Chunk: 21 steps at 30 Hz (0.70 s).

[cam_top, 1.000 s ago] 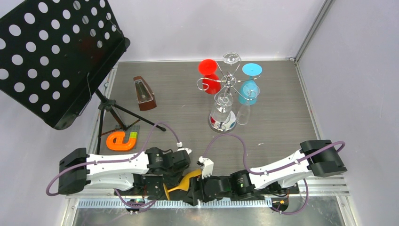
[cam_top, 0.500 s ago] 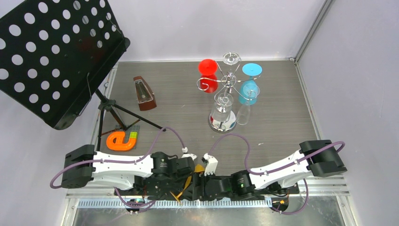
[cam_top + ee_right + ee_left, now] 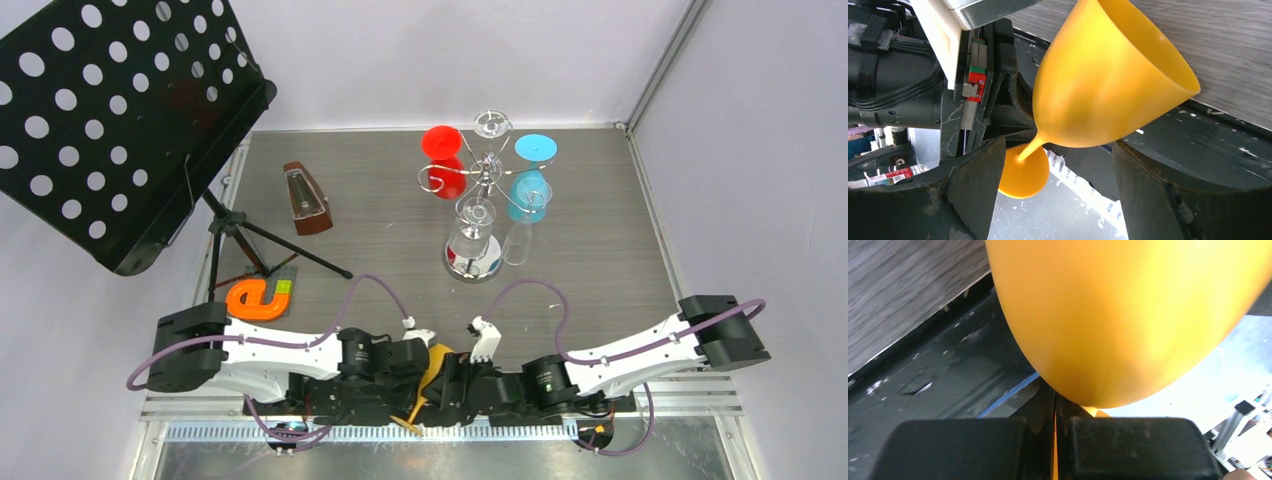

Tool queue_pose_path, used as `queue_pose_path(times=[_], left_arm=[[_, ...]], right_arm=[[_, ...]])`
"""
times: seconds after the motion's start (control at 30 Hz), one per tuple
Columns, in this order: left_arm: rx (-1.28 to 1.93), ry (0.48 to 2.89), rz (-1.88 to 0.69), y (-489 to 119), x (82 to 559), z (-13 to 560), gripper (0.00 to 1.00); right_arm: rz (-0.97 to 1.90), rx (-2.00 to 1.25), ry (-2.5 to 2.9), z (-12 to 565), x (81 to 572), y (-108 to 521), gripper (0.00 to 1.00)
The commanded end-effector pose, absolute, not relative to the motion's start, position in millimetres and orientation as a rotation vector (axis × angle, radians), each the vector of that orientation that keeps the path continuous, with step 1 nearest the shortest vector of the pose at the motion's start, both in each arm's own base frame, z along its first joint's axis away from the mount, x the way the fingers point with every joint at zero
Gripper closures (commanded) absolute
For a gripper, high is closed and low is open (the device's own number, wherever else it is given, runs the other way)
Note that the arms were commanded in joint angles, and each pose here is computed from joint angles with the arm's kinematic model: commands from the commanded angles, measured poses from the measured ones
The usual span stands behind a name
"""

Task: Take the wine glass off the wine glass rack
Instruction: Pick up the wine glass at the center of the board.

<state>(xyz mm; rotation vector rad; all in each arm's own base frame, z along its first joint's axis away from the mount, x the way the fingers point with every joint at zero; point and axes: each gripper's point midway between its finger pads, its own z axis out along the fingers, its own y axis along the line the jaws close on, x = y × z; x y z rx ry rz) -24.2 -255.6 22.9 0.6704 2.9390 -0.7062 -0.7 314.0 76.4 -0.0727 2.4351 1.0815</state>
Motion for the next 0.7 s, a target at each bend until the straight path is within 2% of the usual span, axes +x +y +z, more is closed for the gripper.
queue_pose_path(times=[0.0, 0.4, 0.67], left_arm=[[0.576, 2.840, -0.962, -310.3, -20.1, 50.2, 1.00], [0.398, 2.766, -1.081, -354.3, -5.4, 56.8, 1.00], [0.409, 2.735, -0.965, -342.4, 7.1, 54.9, 1.00]], right_arm=[[1.044, 0.016, 2.396, 80.1, 14.2, 296.7, 0.16], [1.051, 0.052, 2.459, 73.4, 9.7, 260.2, 0.18], [1.015, 0.024, 2.506, 64.2, 4.3, 251.8, 0.18]])
